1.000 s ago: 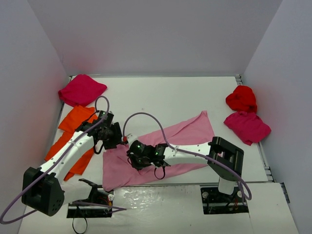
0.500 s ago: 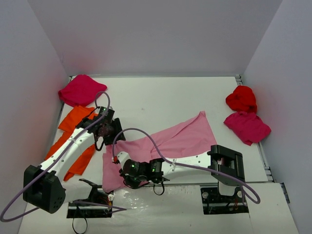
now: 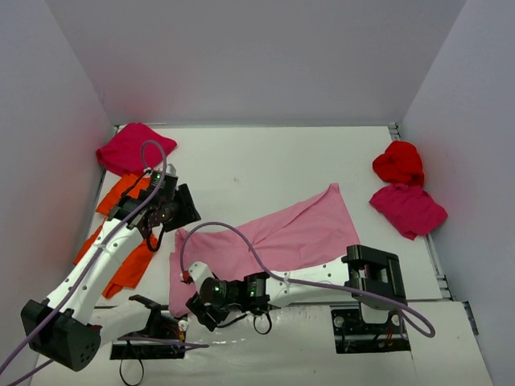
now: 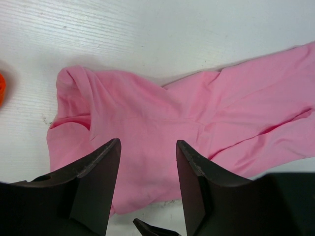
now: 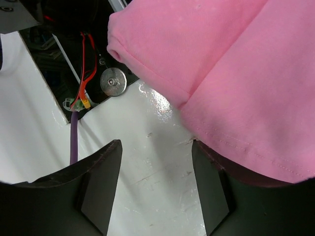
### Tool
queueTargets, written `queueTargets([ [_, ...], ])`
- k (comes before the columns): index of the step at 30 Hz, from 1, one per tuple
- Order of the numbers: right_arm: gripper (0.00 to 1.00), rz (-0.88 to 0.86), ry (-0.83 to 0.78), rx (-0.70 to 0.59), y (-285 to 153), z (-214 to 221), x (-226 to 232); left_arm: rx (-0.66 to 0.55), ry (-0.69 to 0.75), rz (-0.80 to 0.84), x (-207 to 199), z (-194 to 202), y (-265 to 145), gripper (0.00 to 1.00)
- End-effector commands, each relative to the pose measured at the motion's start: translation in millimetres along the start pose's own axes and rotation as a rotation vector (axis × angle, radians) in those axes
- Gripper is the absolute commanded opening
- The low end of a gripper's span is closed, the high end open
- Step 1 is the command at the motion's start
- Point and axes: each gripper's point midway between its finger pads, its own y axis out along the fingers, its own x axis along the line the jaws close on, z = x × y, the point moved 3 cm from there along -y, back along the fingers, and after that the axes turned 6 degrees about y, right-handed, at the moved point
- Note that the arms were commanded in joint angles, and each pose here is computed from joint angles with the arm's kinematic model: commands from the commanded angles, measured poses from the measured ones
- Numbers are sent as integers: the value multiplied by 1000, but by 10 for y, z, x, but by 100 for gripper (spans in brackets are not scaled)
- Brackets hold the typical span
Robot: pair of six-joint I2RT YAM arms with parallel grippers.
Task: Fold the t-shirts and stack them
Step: Fold the tshirt
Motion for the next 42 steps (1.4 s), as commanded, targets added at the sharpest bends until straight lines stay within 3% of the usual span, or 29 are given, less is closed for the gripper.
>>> queueTargets([
  [1,47,10,55,-246,-387,-617,133,-47,-4,9,-7,-59,-122,46],
  [5,5,167,181,-366,-710,-844,-439,-70,-19,86,-72,-16,-153,46],
  [6,0,190,219,-373,-758,-874,-622,-58,-28,108,-94,22,-121,45],
  [10,0,295,334,-412,-972,-989,-1390,51,-87,203,-218,251,132,41],
  [14,0,356,387,-377,-1002,-962,-1848,90,-110,211,-228,354,294,4],
  [15,0,370,391,-366,-985,-956,-1933,93,-110,208,-226,356,313,1],
  [24,0,429,375,-242,-657,-883,-2314,76,-65,128,-202,192,433,0],
  [30,0,439,371,-224,-579,-893,-2396,96,-30,24,-129,98,586,0],
  [34,0,421,372,-229,-567,-942,-2406,170,-2,-109,-20,81,827,0],
  [42,0,350,355,-221,-400,-1076,-2354,279,9,-186,8,142,1113,0],
])
